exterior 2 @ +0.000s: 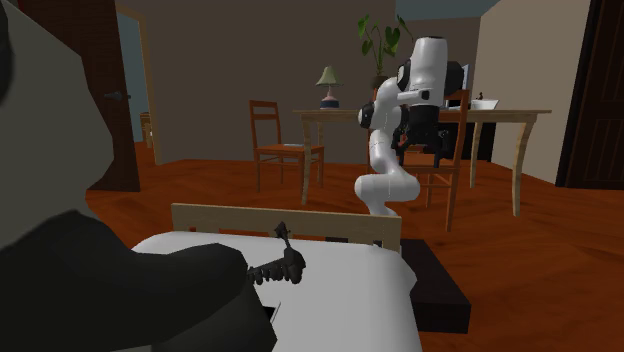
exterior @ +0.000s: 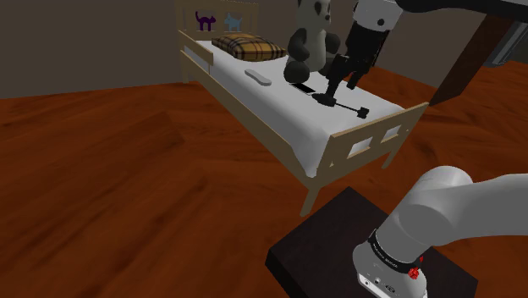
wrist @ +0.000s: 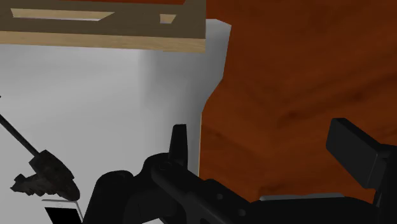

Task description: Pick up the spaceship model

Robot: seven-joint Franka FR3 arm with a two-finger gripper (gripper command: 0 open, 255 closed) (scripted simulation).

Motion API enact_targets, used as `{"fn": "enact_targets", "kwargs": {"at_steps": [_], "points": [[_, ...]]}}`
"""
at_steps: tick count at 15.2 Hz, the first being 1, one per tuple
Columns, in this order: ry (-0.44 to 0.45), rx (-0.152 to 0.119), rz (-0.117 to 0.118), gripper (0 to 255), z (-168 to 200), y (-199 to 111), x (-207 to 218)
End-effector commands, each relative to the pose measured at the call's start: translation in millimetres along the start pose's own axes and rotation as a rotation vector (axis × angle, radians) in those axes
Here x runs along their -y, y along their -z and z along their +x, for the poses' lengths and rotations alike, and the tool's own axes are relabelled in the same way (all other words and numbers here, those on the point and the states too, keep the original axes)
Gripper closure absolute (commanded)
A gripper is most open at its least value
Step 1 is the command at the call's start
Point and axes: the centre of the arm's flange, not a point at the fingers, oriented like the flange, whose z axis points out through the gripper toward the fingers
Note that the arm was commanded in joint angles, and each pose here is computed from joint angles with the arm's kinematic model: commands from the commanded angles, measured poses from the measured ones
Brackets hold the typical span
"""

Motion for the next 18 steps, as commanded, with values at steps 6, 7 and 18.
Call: {"fn": "enact_targets", "kwargs": {"at_steps": [6, 7, 18], "points": [[0.054, 0.000, 0.030, 0, 10.2, -25.3, -64.8], [0.065, 0.000, 0.037, 0, 12.6, -30.6, -77.6], [0.184, 0.000, 0.103, 0, 48.6, -94.0, -214.1]]}}
